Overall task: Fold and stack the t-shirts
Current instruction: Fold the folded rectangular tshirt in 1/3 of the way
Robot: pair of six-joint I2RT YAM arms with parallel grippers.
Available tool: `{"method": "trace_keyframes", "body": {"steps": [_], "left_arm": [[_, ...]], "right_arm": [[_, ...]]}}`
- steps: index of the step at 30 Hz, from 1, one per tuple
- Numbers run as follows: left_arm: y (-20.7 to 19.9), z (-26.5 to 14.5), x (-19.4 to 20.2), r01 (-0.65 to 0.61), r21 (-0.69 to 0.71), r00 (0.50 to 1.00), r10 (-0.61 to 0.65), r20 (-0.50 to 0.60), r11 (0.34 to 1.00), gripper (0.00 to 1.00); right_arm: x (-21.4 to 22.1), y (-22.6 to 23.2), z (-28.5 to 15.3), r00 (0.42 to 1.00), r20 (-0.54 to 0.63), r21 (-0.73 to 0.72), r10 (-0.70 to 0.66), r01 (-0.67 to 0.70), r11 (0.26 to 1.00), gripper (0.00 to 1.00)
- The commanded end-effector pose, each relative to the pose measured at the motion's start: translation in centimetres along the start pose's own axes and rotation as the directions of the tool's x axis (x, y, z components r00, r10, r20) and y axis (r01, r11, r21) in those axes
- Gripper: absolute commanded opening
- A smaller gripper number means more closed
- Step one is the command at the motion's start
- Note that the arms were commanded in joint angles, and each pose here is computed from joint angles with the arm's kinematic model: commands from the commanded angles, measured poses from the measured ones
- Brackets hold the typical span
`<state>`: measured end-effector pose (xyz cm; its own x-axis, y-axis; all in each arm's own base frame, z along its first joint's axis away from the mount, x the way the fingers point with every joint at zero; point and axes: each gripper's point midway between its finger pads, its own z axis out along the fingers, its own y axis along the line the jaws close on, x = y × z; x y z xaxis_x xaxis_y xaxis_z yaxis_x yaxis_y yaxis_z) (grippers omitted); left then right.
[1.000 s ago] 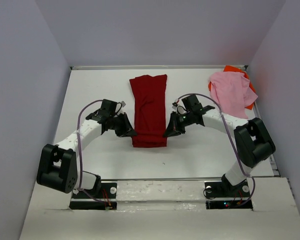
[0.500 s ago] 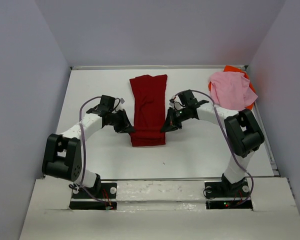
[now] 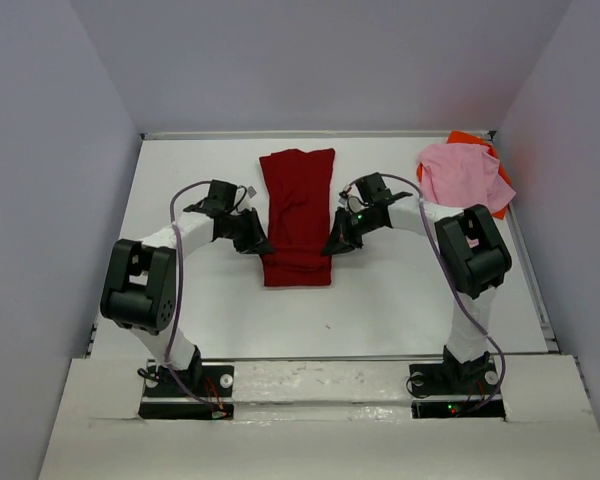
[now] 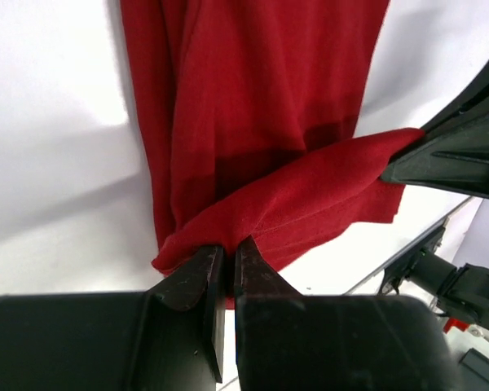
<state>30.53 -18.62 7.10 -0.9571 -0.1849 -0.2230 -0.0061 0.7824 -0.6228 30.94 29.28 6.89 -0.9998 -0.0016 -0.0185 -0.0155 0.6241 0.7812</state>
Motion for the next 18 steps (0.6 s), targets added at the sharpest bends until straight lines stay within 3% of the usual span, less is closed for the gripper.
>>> {"method": "trace_keyframes", "body": {"steps": [1, 15, 18], "left_arm": [[0.0, 1.0, -2.5, -0.055, 0.012, 0.997, 0.054, 0.048, 0.998, 0.03], [5.0, 6.3, 0.2, 0.003, -0.031, 1.0, -0.004, -0.019, 1.0, 0.05], [4.7, 5.6, -0.4, -0.007, -0.04, 1.0, 0.008, 0.023, 0.999, 0.29]], "right_arm": [[-2.0, -0.6, 0.4, 0.999, 0.03, 0.011, -0.043, 0.043, 0.999, 0.0], [-2.6, -6.7, 3.7, 1.0, 0.011, 0.083, -0.008, 0.007, 0.997, 0.0], [-3.1, -6.3, 3.5, 0.999, 0.027, 0.083, -0.02, 0.017, 0.996, 0.05]]}}
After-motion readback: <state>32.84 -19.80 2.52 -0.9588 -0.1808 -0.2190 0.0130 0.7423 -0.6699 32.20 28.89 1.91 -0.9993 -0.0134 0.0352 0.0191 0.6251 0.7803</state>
